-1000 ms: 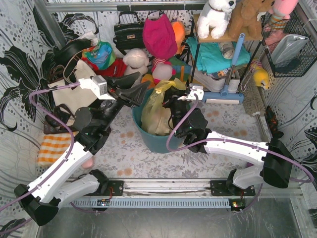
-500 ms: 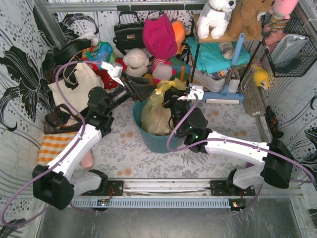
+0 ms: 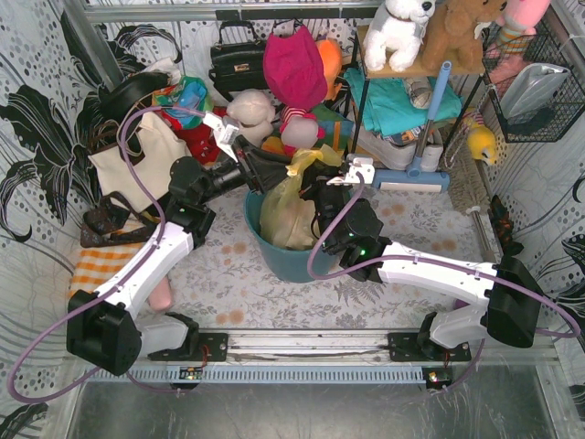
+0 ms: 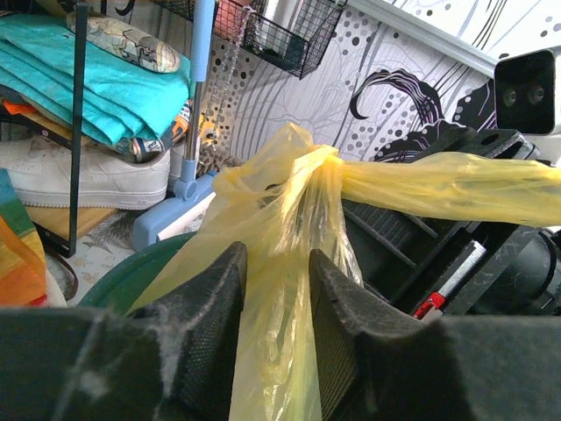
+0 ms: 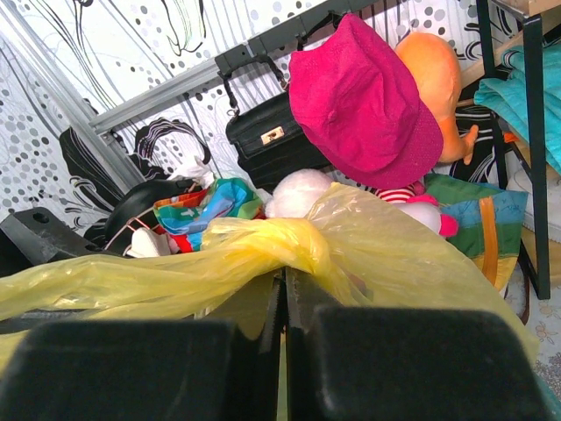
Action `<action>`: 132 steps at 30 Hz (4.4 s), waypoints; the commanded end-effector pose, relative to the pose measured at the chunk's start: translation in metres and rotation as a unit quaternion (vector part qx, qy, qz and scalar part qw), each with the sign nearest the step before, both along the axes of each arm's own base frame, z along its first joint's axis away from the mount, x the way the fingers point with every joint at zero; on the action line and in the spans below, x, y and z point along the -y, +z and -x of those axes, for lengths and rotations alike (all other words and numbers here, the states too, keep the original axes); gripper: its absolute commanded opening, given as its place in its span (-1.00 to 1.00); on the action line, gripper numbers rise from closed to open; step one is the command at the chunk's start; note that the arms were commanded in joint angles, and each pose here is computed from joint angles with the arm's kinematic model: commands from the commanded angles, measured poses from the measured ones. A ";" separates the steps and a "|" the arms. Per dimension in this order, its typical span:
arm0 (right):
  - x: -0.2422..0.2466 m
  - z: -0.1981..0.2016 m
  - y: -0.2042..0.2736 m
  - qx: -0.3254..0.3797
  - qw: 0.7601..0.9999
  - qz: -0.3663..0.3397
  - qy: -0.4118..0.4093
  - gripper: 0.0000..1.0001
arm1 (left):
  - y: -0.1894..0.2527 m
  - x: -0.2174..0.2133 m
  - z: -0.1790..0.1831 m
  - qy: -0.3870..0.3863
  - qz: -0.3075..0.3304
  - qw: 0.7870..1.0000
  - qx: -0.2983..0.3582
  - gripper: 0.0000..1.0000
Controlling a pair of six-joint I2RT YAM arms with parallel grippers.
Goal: Tie the trash bag
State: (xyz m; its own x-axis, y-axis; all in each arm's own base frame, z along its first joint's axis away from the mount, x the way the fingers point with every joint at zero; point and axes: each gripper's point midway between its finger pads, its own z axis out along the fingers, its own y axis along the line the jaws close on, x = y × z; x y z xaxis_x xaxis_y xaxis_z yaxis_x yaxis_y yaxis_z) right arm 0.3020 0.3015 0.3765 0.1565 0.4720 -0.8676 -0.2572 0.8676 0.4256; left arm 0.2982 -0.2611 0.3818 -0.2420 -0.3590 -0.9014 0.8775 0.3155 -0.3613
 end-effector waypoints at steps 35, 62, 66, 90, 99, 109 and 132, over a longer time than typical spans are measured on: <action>-0.024 0.005 0.031 0.098 0.989 -0.040 0.101 -1.00 | 0.009 -0.012 0.052 -0.040 -0.054 0.997 0.022 -1.00; -0.024 0.007 0.029 0.089 0.989 -0.046 0.109 -1.00 | 0.007 -0.026 -0.021 0.111 -0.077 0.990 0.026 0.17; -0.026 0.007 0.028 0.088 0.989 -0.046 0.111 -1.00 | 0.003 -0.015 -0.020 0.072 -0.083 0.994 0.028 0.14; -0.039 -0.012 0.034 0.124 0.988 -0.028 0.086 -1.00 | -0.025 -0.003 0.060 -0.084 -0.115 0.990 0.022 -0.96; -0.028 -0.011 0.058 0.165 0.984 -0.021 0.067 -1.00 | -0.049 0.005 0.070 -0.112 -0.144 0.983 -0.010 -0.95; -0.022 0.002 0.055 0.153 0.983 -0.010 0.098 -1.00 | -0.035 -0.015 0.037 0.034 -0.145 0.989 0.012 -0.88; -0.057 0.002 0.042 0.153 0.973 -0.007 0.171 -1.00 | -0.028 -0.003 0.076 -0.075 -0.141 0.986 0.043 -0.76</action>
